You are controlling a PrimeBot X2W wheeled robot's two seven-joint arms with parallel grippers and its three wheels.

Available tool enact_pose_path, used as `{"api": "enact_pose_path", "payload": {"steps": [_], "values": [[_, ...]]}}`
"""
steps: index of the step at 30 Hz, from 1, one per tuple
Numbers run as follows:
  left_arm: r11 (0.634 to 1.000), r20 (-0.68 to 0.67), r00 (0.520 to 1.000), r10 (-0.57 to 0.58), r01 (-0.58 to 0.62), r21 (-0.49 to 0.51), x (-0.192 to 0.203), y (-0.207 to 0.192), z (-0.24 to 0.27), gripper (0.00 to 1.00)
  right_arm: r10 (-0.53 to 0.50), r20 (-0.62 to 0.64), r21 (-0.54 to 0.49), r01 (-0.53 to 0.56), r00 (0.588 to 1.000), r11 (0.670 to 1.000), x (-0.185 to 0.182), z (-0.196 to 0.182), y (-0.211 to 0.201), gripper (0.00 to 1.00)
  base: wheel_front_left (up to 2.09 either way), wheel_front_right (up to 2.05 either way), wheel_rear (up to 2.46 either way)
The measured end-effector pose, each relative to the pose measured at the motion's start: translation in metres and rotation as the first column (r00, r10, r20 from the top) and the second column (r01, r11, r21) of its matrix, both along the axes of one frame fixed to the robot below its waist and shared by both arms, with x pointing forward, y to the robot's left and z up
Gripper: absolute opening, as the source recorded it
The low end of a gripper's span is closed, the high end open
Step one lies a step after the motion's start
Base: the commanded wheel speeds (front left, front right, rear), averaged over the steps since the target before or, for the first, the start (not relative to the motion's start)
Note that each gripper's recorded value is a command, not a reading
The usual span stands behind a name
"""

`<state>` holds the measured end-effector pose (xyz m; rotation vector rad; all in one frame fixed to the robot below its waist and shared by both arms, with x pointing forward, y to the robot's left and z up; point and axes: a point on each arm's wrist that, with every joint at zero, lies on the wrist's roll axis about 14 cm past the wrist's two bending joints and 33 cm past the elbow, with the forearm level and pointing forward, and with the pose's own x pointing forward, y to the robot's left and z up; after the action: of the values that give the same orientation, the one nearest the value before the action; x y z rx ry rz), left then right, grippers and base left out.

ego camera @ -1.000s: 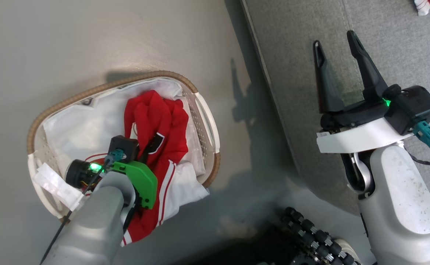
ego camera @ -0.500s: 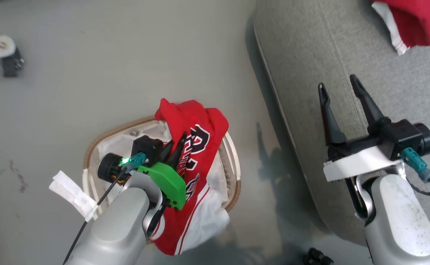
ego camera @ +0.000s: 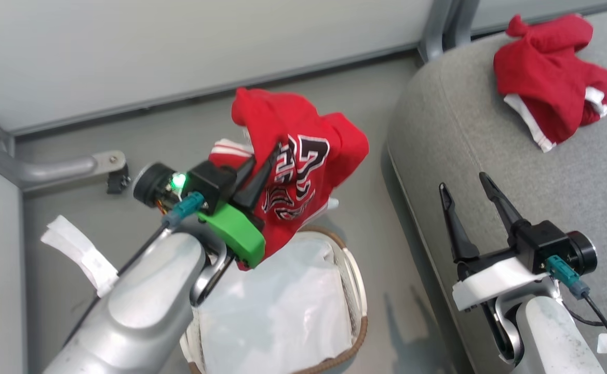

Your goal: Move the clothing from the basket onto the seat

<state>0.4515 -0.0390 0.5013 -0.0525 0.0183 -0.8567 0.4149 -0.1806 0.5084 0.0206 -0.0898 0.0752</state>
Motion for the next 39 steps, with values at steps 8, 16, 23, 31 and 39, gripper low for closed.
{"api": "enact_pose_path", "payload": {"steps": [8, 16, 23, 31, 39], "values": [[1.0, 0.312, 0.95, 0.004, -0.003, -0.002, 0.001, 0.011, 0.12, 0.0, 0.06, 0.109, 0.004, -0.06, 0.992, 0.998, -0.017, 0.041, 0.021, 1.0, 0.0, 0.0, 0.0], [1.0, 0.516, 0.856, -0.011, 0.015, -0.004, -0.009, 0.006, 0.209, 0.0, 0.11, 0.168, 0.006, -0.113, 0.98, 0.994, -0.028, 0.062, 0.039, 1.0, 0.0, 0.0, 0.0], [0.999, 0.595, 0.803, -0.035, 0.051, -0.011, -0.02, -0.003, 0.245, 0.0, 0.137, 0.18, -0.025, -0.134, 0.974, 0.991, -0.025, 0.068, 0.047, 1.0, 0.0, 0.0, 0.0], [0.997, 0.633, 0.773, -0.047, 0.07, -0.012, -0.029, -0.006, 0.264, 0.0, 0.155, 0.137, -0.116, -0.139, 0.978, 0.983, -0.009, 0.06, 0.05, 1.0, 0.0, 0.0, 0.0], [0.995, 0.65, 0.756, -0.072, 0.102, -0.009, -0.041, -0.013, 0.272, 0.0, 0.236, 0.1, -0.22, -0.21, 0.967, 0.953, 0.011, 0.06, 0.067, 1.0, 0.0, 0.0, 0.0]]}}
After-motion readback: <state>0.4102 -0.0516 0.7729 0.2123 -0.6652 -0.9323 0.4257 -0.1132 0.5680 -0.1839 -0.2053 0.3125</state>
